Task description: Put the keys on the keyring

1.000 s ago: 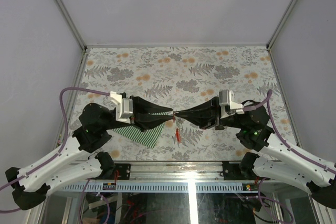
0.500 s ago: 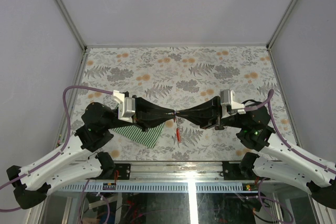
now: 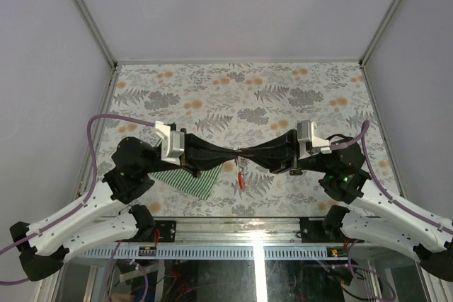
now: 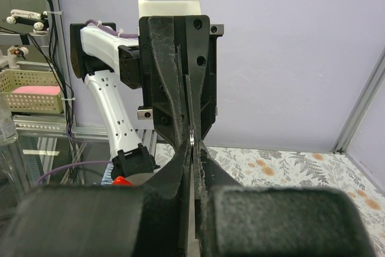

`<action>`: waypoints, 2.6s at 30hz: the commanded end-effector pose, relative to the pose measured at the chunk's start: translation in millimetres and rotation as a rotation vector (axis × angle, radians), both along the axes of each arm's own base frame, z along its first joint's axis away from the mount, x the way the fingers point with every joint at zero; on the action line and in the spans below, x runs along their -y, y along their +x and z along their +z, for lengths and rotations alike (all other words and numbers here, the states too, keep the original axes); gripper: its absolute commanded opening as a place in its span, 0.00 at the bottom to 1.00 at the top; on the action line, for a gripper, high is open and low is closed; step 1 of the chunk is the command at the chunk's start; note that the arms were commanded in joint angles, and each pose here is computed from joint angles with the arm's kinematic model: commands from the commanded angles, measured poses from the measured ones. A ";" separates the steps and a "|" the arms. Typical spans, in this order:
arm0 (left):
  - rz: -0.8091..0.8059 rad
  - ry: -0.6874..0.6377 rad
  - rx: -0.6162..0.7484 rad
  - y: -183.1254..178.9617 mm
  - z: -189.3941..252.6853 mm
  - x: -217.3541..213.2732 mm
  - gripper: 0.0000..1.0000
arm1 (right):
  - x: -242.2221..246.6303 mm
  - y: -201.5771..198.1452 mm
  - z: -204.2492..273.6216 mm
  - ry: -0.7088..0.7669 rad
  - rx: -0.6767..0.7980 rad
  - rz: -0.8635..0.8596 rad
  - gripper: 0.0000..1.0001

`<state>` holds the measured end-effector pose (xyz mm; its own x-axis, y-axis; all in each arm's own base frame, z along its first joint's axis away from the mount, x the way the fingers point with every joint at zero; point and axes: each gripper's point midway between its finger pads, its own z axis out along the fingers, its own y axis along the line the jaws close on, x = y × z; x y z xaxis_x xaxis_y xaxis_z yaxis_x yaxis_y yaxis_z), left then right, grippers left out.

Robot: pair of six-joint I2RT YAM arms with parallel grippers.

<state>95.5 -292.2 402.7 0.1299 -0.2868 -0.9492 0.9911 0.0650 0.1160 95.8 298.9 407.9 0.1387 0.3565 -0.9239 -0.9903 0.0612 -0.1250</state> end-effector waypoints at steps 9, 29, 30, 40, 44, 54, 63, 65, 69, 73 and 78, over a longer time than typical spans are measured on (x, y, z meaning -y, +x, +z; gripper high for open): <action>0.011 0.051 0.085 -3.0 7.6 -4.7 0.00 | 13.3 -12.6 32.3 0.026 0.094 0.004 0.20; 0.063 0.599 0.089 27.1 -54.7 -7.3 0.00 | 16.2 16.6 -23.7 -0.343 -0.006 -0.141 0.40; 0.065 0.608 0.090 27.8 -55.4 -7.7 0.00 | 15.0 17.8 -26.4 -0.353 -0.011 -0.141 0.40; 0.053 0.625 0.096 26.3 -57.2 -6.8 0.00 | 0.5 27.9 -45.7 -0.424 -0.052 -0.130 0.40; 0.046 0.625 0.096 25.1 -57.7 -5.9 0.00 | -2.3 29.3 -47.2 -0.429 -0.050 -0.126 0.40; 0.037 0.623 0.101 23.6 -56.2 -4.5 0.00 | -8.3 29.3 -53.7 -0.452 -0.054 -0.100 0.37; 0.036 0.618 0.106 22.7 -53.9 -4.7 0.00 | -11.4 28.1 -58.4 -0.473 -0.055 -0.079 0.31; 0.036 0.616 0.106 22.3 -53.5 -4.9 0.00 | -12.1 27.6 -58.8 -0.475 -0.054 -0.073 0.29; 0.030 0.615 0.107 21.3 -53.6 -4.9 0.00 | -12.4 26.2 -56.7 -0.473 -0.049 -0.065 0.08; 0.029 0.607 0.112 20.2 -52.0 -5.8 0.03 | -10.7 22.9 -47.8 -0.447 -0.028 -0.057 0.00; 0.027 0.538 0.135 13.3 -43.6 -8.6 0.21 | -5.7 14.7 -35.1 -0.403 0.007 -0.040 0.00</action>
<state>117.4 -283.3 331.2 0.1930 0.3536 -0.9153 0.9792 -0.0106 0.2024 119.9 308.2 323.7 0.0561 -0.1702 -0.9838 -0.9955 0.0659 -0.0682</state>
